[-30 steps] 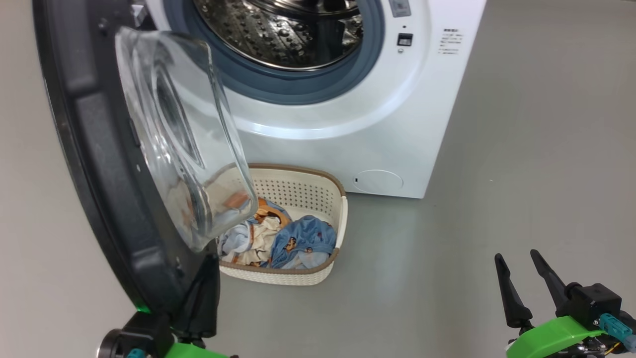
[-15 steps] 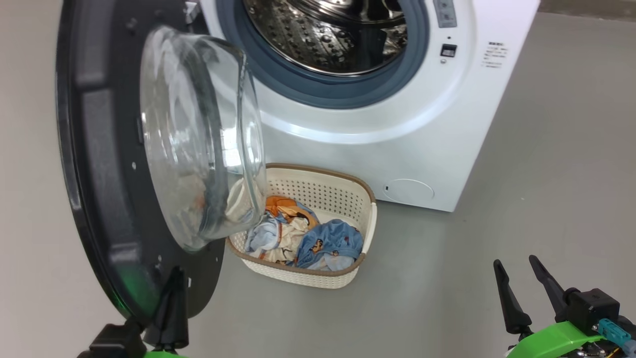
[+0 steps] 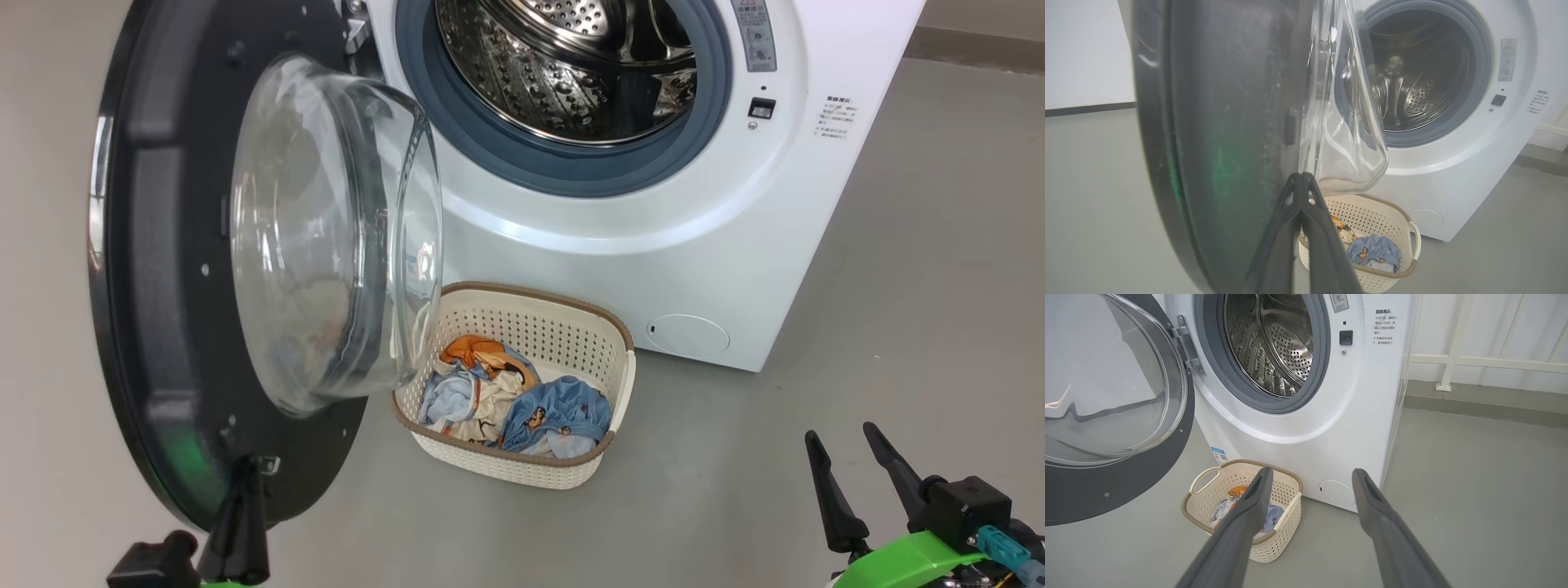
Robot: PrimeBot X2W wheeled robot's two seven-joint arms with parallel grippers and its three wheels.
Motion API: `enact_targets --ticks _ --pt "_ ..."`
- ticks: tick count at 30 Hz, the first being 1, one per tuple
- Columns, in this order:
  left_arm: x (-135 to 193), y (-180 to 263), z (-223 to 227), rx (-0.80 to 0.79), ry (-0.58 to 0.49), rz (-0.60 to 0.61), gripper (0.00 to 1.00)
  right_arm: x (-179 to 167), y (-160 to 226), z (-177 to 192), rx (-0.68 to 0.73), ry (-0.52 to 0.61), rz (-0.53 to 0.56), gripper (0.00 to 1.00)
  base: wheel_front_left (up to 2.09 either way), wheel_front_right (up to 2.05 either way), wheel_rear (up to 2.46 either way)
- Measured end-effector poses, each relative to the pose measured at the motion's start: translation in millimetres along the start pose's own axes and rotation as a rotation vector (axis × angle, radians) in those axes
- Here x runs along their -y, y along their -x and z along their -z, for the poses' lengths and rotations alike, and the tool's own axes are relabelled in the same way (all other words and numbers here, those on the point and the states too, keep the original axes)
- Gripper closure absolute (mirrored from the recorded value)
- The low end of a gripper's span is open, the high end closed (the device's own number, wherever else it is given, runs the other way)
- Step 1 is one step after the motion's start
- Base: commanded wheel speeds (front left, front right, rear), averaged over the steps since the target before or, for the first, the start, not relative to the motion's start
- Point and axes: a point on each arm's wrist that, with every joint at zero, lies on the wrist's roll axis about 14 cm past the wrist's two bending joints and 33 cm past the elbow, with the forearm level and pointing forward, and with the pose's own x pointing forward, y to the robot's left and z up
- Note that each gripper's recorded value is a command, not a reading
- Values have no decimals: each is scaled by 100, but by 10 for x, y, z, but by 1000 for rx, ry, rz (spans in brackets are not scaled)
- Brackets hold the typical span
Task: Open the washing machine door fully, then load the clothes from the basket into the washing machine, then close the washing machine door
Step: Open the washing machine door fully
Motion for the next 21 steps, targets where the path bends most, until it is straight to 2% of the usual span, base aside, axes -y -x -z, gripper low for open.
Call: enact_targets --ticks 10,21 --pt "-214 -62 11 -7 -23 -46 100 -46 11 -10 0 8 -17 0 0 0 0" --pt "-602 -279 30 -23 -23 -170 100 111 20 141 -42 18 1 0 0 0 0"
